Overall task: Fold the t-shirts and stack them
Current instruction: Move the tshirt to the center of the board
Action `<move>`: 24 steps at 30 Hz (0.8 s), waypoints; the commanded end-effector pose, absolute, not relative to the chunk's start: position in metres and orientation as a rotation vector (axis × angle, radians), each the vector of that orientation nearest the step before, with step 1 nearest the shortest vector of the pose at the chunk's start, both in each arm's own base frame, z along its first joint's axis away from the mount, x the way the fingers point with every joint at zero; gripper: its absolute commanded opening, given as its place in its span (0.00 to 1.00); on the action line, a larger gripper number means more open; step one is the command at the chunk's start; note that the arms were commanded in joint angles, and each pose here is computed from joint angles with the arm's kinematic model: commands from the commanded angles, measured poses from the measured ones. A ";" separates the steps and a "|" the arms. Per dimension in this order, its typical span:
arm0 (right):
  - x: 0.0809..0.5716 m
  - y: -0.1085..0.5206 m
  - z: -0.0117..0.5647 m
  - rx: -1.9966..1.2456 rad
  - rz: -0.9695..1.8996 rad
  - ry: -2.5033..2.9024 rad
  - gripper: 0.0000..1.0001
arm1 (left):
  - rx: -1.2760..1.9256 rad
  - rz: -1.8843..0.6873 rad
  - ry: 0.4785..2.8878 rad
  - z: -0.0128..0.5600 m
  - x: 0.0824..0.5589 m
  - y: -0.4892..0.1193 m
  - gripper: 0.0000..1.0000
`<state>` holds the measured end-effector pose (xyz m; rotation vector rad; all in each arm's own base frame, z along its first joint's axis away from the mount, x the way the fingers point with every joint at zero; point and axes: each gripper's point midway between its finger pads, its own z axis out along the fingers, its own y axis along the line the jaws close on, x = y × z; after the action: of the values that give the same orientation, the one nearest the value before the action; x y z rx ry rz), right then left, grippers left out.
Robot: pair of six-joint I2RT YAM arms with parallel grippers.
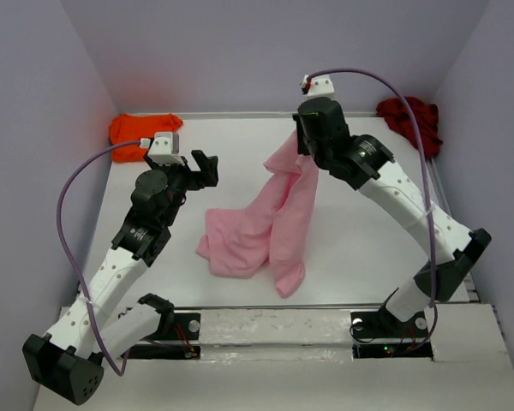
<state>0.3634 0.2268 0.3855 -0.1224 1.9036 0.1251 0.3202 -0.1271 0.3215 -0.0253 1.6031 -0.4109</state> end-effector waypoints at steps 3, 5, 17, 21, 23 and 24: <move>0.392 0.184 0.385 0.046 -0.234 1.823 0.00 | -0.052 -0.389 1.533 0.343 0.320 -0.120 0.99; 0.399 0.196 0.384 0.018 -0.200 1.829 0.00 | -0.064 -0.368 1.547 0.341 0.321 -0.117 0.99; 0.377 0.408 0.360 -0.462 0.346 1.867 0.00 | -0.178 -0.253 1.539 0.342 0.320 -0.089 0.99; 0.342 0.455 0.398 -0.542 0.511 1.779 0.00 | -0.235 -0.219 1.507 0.349 0.315 -0.075 0.99; 0.322 0.466 0.424 -0.556 0.572 1.719 0.00 | -0.252 -0.206 1.500 0.349 0.314 -0.071 0.99; 0.316 0.467 0.431 -0.554 0.592 1.705 0.00 | -0.256 -0.209 1.493 0.351 0.313 -0.070 0.99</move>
<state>0.3553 0.4601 0.3389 -0.5558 1.8876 0.3931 0.3188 -0.0851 0.3218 -0.1875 1.5905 -0.2298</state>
